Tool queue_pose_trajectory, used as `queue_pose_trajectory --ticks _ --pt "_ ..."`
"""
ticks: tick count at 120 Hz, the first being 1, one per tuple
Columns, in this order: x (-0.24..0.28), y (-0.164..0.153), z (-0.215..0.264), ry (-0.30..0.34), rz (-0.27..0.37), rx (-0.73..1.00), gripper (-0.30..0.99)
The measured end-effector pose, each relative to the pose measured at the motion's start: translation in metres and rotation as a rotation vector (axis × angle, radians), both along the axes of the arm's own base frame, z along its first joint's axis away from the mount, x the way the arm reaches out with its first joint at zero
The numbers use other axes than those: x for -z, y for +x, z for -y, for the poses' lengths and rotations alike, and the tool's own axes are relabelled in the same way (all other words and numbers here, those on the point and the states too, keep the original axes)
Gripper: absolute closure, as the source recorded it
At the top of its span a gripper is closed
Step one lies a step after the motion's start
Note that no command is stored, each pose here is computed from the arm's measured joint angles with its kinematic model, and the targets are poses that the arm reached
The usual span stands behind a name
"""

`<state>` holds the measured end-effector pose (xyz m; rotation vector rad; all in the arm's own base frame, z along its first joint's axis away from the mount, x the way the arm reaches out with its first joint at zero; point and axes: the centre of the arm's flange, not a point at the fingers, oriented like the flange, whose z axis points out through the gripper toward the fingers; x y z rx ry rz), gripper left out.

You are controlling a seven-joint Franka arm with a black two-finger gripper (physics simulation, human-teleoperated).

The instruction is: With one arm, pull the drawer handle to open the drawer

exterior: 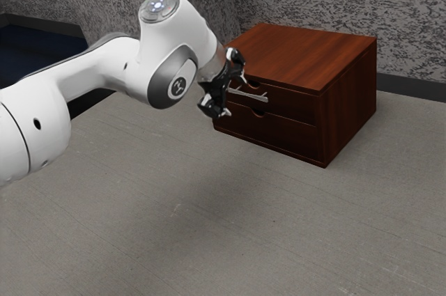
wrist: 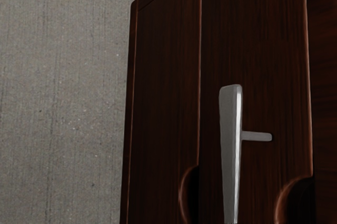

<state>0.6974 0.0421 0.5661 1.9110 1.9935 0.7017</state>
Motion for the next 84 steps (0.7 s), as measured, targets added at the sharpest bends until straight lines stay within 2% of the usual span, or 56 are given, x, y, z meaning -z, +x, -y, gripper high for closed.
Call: queue_pose_trajectory --ticks 24,62,84 --pt "-0.004 0.003 -0.008 0.001 0.045 -0.006 0.11" --pt "0.008 0.009 -0.006 0.0 0.069 0.005 0.12" --pt "0.01 0.009 -0.007 -0.023 0.072 -0.004 0.12"
